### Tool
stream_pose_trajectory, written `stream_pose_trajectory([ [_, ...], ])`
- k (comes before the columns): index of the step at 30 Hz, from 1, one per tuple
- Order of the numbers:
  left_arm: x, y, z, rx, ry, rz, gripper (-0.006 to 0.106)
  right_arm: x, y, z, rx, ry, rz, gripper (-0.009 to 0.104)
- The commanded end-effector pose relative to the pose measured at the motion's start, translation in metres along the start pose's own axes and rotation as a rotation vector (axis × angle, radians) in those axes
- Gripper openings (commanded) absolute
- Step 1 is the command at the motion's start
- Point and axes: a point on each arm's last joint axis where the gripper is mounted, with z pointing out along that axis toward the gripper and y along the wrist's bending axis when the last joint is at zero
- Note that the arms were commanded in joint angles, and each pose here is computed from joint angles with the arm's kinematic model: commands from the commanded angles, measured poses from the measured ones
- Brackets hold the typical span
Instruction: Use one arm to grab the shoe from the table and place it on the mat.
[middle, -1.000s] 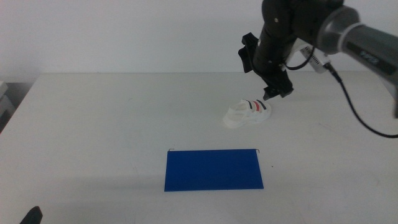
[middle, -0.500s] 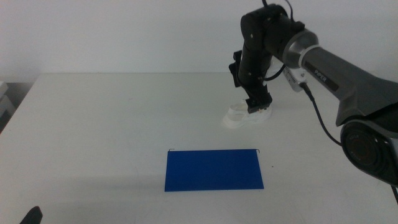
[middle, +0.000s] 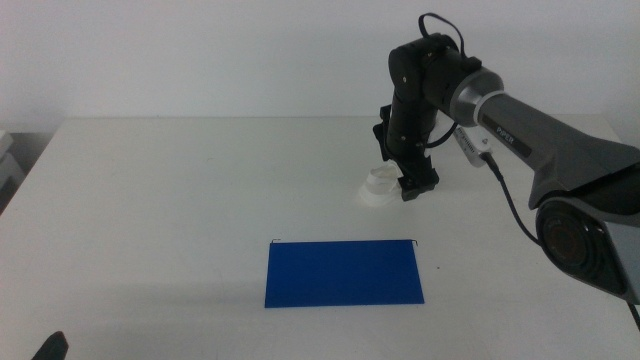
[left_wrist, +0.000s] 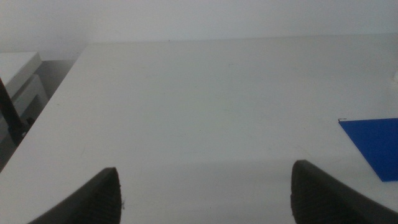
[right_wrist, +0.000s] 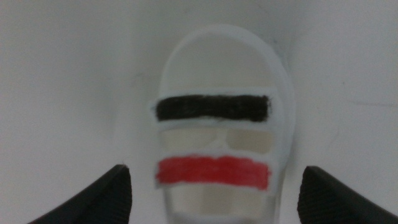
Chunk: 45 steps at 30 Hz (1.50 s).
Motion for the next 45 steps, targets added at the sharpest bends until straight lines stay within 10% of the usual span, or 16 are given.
stream_pose_trajectory([
  [1,-0.006,0.000,-0.001,0.001,-0.087,-0.011,0.094,-0.008,0.005,-0.040,-0.036,-0.005,0.014,0.083],
  [16,-0.006,0.000,-0.001,0.001,-0.087,-0.011,0.094,-0.003,0.004,-0.047,-0.040,0.050,-0.033,0.018],
  [45,-0.006,0.000,-0.001,0.001,-0.087,-0.011,0.094,-0.001,-0.116,-0.162,0.063,-0.024,-0.108,0.010],
])
